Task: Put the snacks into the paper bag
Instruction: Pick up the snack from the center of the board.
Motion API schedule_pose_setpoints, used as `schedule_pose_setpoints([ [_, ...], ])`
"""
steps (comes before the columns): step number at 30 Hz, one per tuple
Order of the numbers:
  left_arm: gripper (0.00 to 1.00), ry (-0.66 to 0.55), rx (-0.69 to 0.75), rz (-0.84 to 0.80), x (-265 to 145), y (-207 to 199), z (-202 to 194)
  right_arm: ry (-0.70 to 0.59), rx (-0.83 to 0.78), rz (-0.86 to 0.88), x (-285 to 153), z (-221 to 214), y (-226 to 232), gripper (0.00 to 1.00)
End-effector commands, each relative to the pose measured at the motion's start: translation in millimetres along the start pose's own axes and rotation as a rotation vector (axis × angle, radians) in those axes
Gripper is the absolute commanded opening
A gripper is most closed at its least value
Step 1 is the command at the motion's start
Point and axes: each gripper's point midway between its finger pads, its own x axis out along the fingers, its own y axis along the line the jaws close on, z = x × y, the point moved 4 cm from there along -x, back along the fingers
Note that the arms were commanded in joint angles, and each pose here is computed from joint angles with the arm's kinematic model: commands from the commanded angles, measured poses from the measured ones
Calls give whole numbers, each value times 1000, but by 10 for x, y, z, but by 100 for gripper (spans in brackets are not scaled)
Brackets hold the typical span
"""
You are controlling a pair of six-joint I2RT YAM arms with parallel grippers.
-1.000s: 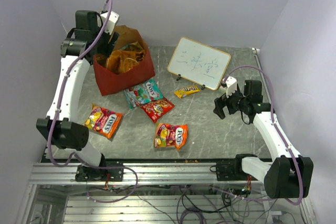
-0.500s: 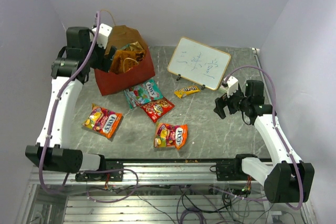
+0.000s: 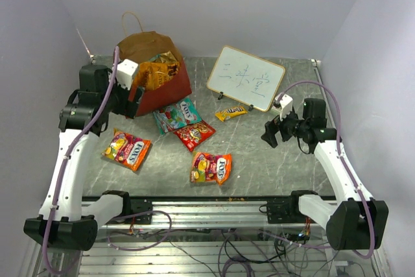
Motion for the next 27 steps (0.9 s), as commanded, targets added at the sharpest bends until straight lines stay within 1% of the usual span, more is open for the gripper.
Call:
schedule_pose_setpoints([
  [1, 99, -17, 3, -44, -36, -80, -112, -54, -33, 91, 1, 196, 44, 99],
  [5, 100, -9, -21, -24, -12, -35, -268, -60, -22, 167, 131, 368, 46, 96],
  [8, 100, 0, -56, -18, 26, 1, -392, -104, -7, 220, 277, 600, 84, 94],
  [10, 100, 4, -85, -7, 46, 46, -463, -112, -11, 258, 434, 746, 191, 92],
  [15, 100, -21, -146, 40, 15, 172, -538, -89, -47, 286, 943, 1052, 486, 89],
  [21, 100, -25, -198, 54, 4, 272, -590, -54, 83, 382, 1587, 1242, 661, 84],
  [22, 100, -24, -203, 53, 10, 282, -598, -30, 117, 401, 1709, 1201, 692, 82],
  [23, 99, -26, -210, 53, 9, 297, -599, -27, 137, 417, 1812, 1258, 716, 81],
  [24, 99, -26, -215, 52, 11, 309, -600, 5, 168, 435, 1968, 1196, 742, 80],
  [25, 99, -23, -222, 53, 14, 324, -608, 3, 183, 444, 2024, 1259, 748, 80],
  [27, 99, -21, -228, 49, 17, 338, -604, 33, 229, 459, 2233, 1240, 773, 79],
])
